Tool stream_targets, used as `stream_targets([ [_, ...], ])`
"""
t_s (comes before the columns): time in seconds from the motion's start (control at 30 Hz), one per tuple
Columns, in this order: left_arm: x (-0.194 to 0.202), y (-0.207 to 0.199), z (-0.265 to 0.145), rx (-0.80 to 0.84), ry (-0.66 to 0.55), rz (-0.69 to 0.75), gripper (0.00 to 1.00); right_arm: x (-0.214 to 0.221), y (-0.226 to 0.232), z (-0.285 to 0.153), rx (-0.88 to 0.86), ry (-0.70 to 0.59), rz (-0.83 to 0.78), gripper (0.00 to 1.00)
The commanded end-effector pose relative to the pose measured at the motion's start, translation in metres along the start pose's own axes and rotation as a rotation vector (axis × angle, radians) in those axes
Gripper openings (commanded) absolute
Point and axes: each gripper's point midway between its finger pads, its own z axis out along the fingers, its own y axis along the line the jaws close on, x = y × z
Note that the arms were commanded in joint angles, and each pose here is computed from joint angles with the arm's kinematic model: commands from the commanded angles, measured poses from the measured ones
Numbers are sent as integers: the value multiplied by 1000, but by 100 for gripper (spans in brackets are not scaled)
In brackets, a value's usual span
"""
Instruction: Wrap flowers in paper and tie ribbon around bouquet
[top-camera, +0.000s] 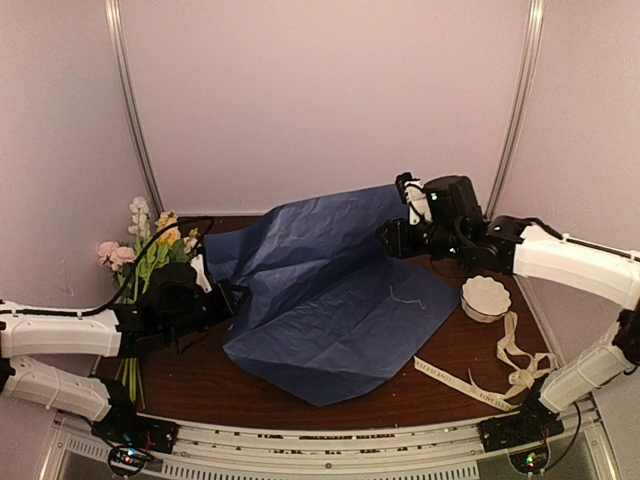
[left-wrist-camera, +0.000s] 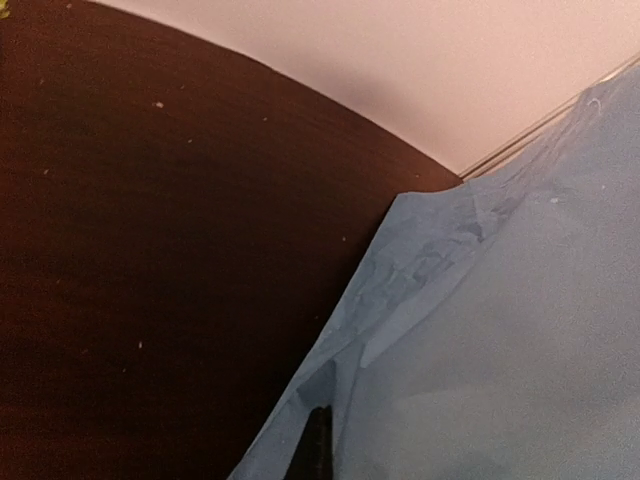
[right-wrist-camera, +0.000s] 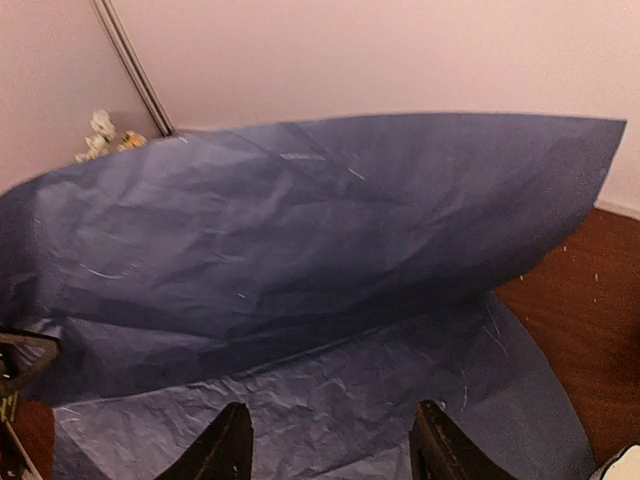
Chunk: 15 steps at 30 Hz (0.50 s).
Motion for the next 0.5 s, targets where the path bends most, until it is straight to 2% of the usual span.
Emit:
stream_targets([
  [0.0, -12, 27, -7, -49, -114, -261, 0, 85, -28, 51, 56, 253, -30, 53],
  [0.1, -1, 56, -12, -90, -132, -383, 0, 131, -38, 81, 80, 423, -81, 49],
  [0.23, 15, 84, -20, -141, -141, -468, 0, 172, -56, 113, 166, 605, -175, 46],
  [0.37, 25, 105, -30, -182, -163, -535, 0, 191, -79, 125, 256, 685, -231, 46],
  [0.47, 30, 119, -39, -214, -178, -558, 0, 202, -107, 116, 355, 752, -239, 41],
])
